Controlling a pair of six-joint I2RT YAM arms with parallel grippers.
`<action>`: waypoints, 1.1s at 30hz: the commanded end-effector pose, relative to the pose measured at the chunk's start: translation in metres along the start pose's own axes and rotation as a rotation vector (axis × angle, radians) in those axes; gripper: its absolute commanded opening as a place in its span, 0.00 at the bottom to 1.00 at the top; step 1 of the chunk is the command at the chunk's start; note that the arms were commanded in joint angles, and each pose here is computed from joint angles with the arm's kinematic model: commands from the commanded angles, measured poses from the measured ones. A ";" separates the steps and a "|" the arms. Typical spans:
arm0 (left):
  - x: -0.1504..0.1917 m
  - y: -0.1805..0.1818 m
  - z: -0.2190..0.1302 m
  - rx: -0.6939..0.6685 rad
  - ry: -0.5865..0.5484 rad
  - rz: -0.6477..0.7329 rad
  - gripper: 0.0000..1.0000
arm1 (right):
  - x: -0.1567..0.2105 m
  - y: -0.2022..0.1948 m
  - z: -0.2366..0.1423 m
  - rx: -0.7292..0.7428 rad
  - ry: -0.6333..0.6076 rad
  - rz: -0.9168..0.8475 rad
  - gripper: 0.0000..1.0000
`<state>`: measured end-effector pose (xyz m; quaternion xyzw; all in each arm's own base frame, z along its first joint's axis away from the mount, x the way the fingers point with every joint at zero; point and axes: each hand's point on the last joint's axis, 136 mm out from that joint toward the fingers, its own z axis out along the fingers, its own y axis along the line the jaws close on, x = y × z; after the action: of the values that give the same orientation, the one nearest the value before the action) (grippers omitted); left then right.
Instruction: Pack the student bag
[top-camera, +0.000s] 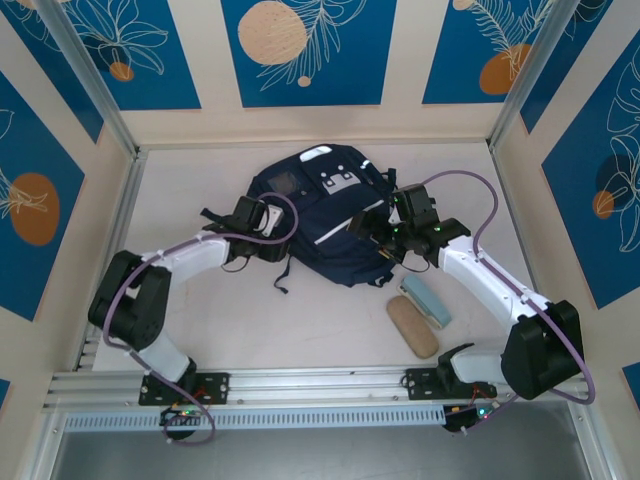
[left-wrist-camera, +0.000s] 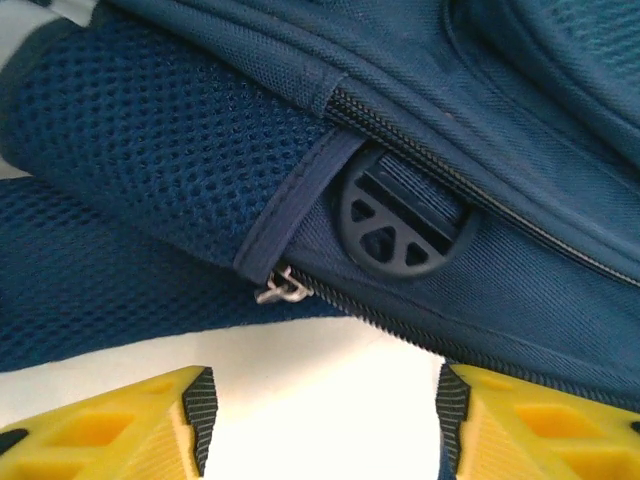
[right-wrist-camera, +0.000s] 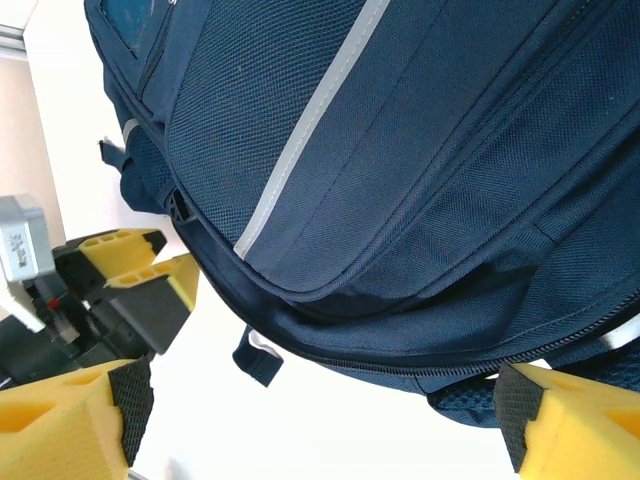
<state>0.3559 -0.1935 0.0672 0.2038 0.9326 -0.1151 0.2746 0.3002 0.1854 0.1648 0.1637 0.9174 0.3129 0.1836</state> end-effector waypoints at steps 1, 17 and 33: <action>-0.015 0.002 0.005 0.023 -0.018 0.057 0.56 | 0.002 0.005 -0.001 -0.017 0.017 -0.021 0.90; -0.031 0.002 0.026 0.078 0.017 0.065 0.32 | 0.006 0.000 0.005 -0.005 0.035 0.003 0.89; -0.022 0.006 0.018 0.051 0.025 0.049 0.01 | 0.009 -0.003 0.014 0.012 0.060 0.008 0.89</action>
<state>0.3788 -0.2055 0.0548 0.2441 0.9289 -0.1389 0.2413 0.3001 0.1886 0.1553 0.1636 0.9216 0.3088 0.1689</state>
